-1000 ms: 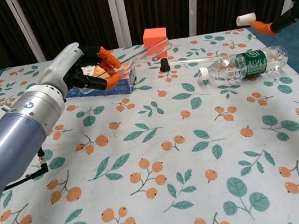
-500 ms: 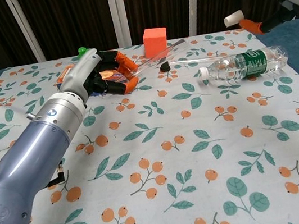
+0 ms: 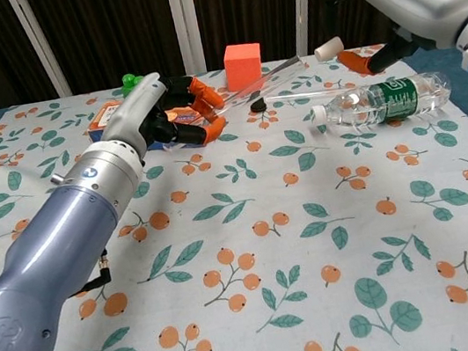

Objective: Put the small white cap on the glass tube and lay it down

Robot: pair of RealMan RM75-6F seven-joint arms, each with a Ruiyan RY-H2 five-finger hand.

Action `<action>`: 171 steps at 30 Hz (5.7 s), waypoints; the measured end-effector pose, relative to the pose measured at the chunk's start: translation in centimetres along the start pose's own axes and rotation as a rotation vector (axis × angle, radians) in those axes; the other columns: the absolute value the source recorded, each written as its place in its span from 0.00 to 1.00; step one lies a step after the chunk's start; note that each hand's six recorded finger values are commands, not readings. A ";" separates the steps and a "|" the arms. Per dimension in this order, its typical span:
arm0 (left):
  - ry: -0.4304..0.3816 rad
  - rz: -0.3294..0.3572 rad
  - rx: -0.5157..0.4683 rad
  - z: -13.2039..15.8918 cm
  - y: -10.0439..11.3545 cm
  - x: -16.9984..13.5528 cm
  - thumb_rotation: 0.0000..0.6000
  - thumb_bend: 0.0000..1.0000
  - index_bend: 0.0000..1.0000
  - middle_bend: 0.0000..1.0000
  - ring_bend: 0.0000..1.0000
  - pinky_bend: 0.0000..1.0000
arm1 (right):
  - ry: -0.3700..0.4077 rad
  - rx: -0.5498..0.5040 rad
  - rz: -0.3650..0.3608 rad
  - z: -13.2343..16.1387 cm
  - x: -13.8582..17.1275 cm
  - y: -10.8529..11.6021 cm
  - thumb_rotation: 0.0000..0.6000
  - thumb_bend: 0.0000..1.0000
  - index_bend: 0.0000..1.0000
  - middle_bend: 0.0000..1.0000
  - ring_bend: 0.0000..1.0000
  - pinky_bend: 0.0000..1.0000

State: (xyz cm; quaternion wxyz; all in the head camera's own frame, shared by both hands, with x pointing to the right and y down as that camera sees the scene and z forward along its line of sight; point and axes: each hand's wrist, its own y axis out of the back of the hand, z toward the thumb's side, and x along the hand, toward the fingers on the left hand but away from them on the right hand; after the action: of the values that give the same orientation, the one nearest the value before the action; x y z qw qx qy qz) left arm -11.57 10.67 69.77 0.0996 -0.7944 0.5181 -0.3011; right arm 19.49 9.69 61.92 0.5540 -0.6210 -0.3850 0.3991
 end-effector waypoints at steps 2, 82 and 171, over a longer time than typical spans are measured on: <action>0.002 0.002 -0.004 0.1 -0.1 0.0 1.00 0.76 0.56 0.50 0.08 0.00 | -0.006 0.001 -0.004 0.2 0.0 -0.2 1.00 0.43 0.61 0.22 0.02 0.00; 0.074 -0.008 -0.119 1.5 -2.7 -1.1 1.00 0.76 0.56 0.50 0.08 0.00 | -0.013 0.004 -0.003 0.9 0.5 -0.6 1.00 0.43 0.61 0.22 0.02 0.00; 0.176 -0.091 0.241 -7.2 0.8 -3.9 1.00 0.29 0.38 0.28 0.05 0.00 | -0.110 0.036 0.111 -3.2 4.7 -1.8 1.00 0.43 0.25 0.10 0.00 0.00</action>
State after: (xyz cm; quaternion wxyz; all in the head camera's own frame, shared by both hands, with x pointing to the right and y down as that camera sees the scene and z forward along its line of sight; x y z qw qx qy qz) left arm -17.49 14.85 73.64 0.1346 -0.7698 0.4485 -0.4338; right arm 24.15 12.95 63.56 0.5200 -0.6085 -0.3728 0.4694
